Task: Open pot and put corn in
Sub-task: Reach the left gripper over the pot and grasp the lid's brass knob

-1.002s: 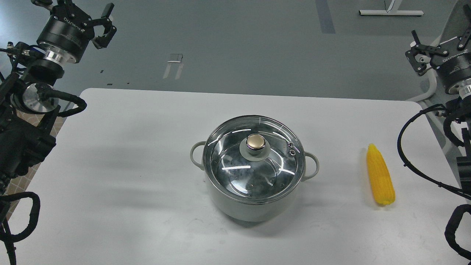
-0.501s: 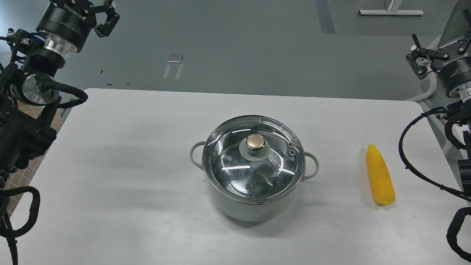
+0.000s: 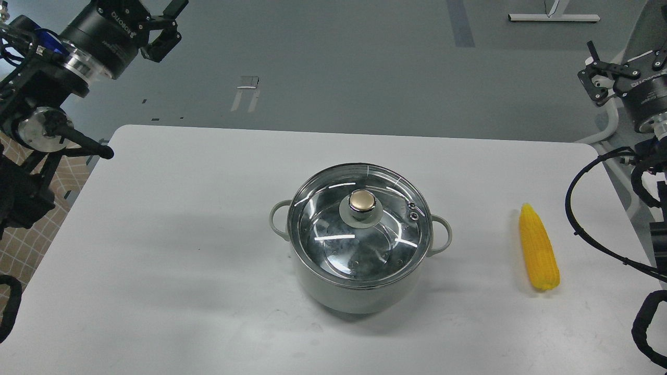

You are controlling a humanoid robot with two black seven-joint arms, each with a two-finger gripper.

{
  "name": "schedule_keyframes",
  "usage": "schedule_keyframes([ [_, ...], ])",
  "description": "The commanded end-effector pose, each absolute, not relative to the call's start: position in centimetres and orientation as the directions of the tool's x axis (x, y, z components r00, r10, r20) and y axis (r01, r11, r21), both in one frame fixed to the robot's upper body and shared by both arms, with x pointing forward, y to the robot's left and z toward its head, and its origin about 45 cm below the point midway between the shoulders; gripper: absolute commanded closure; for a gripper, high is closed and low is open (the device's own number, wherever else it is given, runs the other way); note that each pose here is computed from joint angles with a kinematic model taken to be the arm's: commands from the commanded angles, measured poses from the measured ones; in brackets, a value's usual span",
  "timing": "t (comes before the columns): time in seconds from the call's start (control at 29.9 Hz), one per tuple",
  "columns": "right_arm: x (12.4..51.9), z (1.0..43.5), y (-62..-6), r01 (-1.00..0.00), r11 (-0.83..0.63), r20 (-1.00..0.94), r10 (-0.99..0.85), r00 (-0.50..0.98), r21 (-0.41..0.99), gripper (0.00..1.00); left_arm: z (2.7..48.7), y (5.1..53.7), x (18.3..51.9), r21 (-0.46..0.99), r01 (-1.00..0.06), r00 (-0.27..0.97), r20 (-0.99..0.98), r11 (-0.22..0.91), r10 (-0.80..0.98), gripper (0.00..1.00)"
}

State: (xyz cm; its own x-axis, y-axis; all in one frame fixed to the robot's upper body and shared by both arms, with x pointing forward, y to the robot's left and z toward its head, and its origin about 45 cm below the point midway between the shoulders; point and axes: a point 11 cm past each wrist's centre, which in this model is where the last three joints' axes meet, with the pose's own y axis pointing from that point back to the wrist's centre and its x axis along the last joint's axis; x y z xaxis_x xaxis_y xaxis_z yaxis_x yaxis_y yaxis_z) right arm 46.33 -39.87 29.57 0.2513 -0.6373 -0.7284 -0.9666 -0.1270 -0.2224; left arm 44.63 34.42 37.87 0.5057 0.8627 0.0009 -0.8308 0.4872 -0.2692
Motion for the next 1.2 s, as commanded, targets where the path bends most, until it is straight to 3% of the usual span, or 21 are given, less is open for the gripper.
schedule_keyframes([
  [0.0, 46.0, 28.8, -40.0, -0.97, -0.12, -0.737, -0.632, 0.24, -0.212, 0.0, 39.6, 32.1, 42.8, -0.243, -0.77, 0.565, 0.171, 0.591, 0.807, 0.03],
  [0.2, 45.6, 29.5, -40.4, -0.965, -0.12, -0.726, -0.639, 0.255, -0.233, 0.0, 40.2, 25.9, 39.8, -0.118, -0.647, 0.581, 0.565, 0.754, 0.587, 0.03],
  [0.43, 45.2, 29.8, -41.8, -0.966, -0.087, -0.728, -0.641, 0.241, -0.243, 0.0, 39.3, 20.7, 37.4, 0.052, -0.56, 0.487, 0.828, 0.827, 0.277, 0.03],
  [0.67, 44.6, 28.8, -42.3, -0.972, -0.074, -0.735, -0.641, 0.219, -0.225, 0.0, 35.8, 15.9, 37.0, 0.23, -0.511, 0.367, 0.93, 0.829, -0.032, 0.06],
  [0.77, 44.6, 28.7, -42.3, -0.972, -0.074, -0.736, -0.64, 0.218, -0.224, 0.0, 35.3, 14.4, 36.7, 0.247, -0.49, 0.343, 0.936, 0.836, -0.075, 0.08],
  [0.9, 44.3, 28.6, -42.8, -0.972, -0.055, -0.743, -0.636, 0.21, -0.227, 0.0, 33.4, 12.1, 35.1, 0.308, -0.425, 0.325, 0.93, 0.851, -0.174, 0.2],
  [1.07, 43.7, 27.8, -43.6, -0.976, -0.036, -0.75, -0.634, 0.189, -0.215, 0.0, 31.6, 10.5, 32.1, 0.352, -0.335, 0.325, 0.914, 0.874, -0.244, 0.23],
  [1.17, 43.5, 27.4, -43.7, -0.978, -0.031, -0.753, -0.633, 0.179, -0.206, 0.0, 29.7, 10.2, 31.4, 0.401, -0.321, 0.301, 0.902, 0.858, -0.309, 0.3],
])
